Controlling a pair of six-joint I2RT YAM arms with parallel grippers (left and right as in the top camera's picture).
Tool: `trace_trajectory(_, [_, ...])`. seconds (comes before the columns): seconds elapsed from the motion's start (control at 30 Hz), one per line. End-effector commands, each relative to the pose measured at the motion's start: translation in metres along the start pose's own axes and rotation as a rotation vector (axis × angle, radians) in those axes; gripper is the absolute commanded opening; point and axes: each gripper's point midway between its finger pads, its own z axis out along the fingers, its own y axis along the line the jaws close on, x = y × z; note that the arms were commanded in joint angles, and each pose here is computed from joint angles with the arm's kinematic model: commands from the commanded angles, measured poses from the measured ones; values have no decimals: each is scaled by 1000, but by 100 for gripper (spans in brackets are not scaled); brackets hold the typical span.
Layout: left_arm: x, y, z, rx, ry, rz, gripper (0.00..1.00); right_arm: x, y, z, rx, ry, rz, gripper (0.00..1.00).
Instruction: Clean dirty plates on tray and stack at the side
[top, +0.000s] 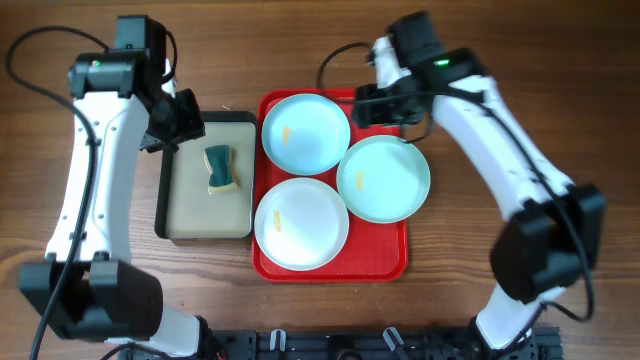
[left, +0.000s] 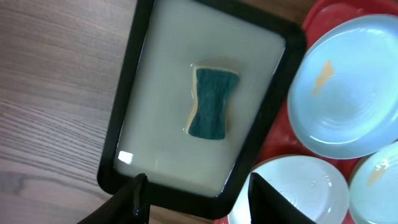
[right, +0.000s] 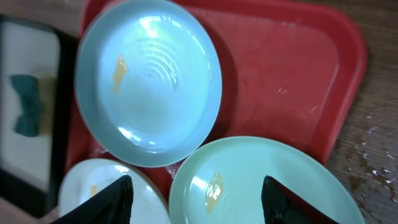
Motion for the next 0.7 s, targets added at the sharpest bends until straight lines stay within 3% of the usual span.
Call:
trace_trajectory(0.0, [-4, 0, 18, -18, -4, 1, 46, -9, -12, 45, 84, -5, -33, 52])
trace_trajectory(0.07, [-6, 0, 28, -16, -12, -22, 46, -6, -16, 70, 87, 19, -21, 50])
trace_trajectory(0.17, [-4, 0, 45, -19, -4, -29, 44, -1, -19, 107, 54, 56, 5, 34])
trace_trajectory(0.27, [-1, 1, 55, -22, 3, -28, 41, 2, -21, 111, 59, 65, 15, 19])
trace_trajectory(0.33, [-2, 0, 61, -18, -8, -29, 40, 3, -21, 112, 61, 69, 36, 18])
trace_trajectory(0.43, [-3, -1, 73, -13, -23, -29, 39, 8, -22, 114, 59, 79, 105, 6])
trace_trajectory(0.67, [6, 8, 99, -53, -12, -28, 40, 8, -19, 116, 49, 76, 105, 16])
